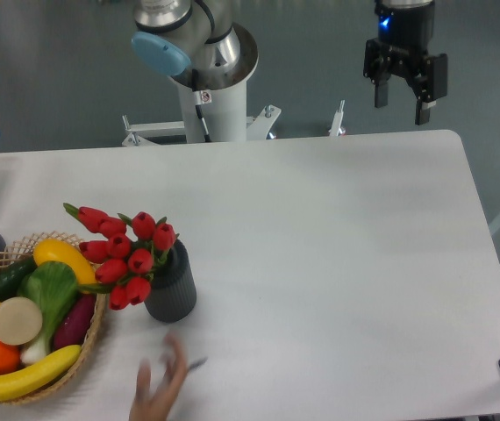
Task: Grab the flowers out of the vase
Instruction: 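Move the open gripper from its raised pose toward the table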
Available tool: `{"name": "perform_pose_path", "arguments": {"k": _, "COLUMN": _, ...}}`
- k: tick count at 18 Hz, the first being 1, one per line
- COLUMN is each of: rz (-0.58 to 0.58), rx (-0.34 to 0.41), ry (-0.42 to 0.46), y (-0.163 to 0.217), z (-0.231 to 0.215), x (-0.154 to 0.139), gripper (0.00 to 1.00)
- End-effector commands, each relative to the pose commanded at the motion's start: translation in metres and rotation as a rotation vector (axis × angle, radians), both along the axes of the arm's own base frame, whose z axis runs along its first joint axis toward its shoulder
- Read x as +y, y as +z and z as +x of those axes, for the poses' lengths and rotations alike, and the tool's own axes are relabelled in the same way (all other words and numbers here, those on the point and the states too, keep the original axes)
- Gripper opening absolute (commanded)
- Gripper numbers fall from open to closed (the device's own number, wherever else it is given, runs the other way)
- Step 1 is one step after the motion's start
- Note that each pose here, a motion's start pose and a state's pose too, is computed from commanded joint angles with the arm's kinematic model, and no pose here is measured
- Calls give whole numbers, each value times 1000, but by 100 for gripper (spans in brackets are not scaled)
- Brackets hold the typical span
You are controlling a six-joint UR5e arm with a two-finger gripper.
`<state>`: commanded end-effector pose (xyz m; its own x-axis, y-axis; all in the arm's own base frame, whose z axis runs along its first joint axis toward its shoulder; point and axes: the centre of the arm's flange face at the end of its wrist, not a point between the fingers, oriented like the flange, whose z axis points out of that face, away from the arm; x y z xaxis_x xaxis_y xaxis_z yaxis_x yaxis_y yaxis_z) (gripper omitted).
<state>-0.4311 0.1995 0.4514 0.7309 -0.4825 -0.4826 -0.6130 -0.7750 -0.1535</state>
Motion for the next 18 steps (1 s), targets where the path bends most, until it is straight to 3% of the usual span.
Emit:
{"name": "perform_pose_path", "arguments": {"k": 6, "rz": 22, "rx": -38, "ry": 19, "y": -10, "z": 12, "x": 9, "gripper": 100}}
{"name": "perform_pose_path", "arguments": {"k": 12, "rz": 241, "rx": -268, "ry": 220, "y": -24, "z": 30, "x": 44, "gripper": 100}}
{"name": "perform_pose_path", "arguments": {"k": 15, "rz": 276, "rx": -357, "ry": 242, "y": -34, "z": 42, "x": 72, "gripper": 100}}
{"name": "perform_pose_path", "arguments": {"k": 18, "rz": 327, "rx": -440, "ry": 183, "y": -48, "z": 60, "x": 115, "gripper": 100}}
